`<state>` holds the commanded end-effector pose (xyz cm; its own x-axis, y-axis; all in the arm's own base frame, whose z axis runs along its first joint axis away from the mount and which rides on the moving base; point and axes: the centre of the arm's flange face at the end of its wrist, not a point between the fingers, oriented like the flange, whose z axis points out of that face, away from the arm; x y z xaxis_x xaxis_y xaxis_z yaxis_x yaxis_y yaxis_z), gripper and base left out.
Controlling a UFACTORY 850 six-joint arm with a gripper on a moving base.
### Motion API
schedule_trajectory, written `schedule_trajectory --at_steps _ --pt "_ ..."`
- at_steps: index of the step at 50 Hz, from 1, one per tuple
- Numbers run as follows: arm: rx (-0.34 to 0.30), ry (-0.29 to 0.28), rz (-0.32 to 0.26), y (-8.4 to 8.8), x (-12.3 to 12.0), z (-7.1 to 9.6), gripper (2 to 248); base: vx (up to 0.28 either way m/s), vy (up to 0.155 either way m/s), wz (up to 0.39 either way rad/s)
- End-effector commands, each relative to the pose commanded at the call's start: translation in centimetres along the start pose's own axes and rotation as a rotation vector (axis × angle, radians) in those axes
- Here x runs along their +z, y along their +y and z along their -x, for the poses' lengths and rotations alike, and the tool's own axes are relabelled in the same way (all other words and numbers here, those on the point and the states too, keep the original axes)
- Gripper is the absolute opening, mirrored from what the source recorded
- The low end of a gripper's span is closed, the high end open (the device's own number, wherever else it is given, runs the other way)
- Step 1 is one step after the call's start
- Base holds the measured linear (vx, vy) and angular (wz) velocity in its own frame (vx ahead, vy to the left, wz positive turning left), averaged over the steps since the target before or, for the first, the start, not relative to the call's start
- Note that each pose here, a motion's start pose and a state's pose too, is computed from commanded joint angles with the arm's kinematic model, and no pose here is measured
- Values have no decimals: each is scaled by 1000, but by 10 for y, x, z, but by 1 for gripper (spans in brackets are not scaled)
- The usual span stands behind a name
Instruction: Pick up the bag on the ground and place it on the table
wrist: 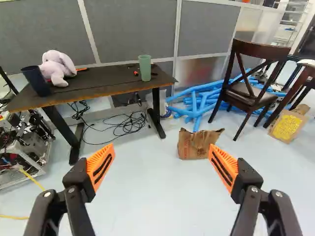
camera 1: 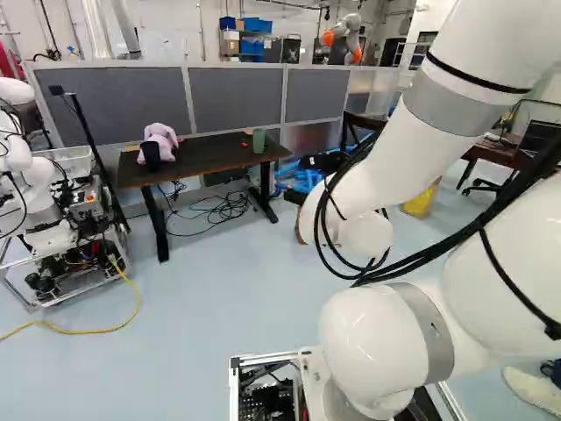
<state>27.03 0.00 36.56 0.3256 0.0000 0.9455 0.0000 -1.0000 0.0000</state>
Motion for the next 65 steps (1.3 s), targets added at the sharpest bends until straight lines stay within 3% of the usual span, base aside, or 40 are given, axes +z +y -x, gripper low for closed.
schedule_trajectory --at_steps 65 --pt "0 0 0 0 0 0 247 202 -73 -5"
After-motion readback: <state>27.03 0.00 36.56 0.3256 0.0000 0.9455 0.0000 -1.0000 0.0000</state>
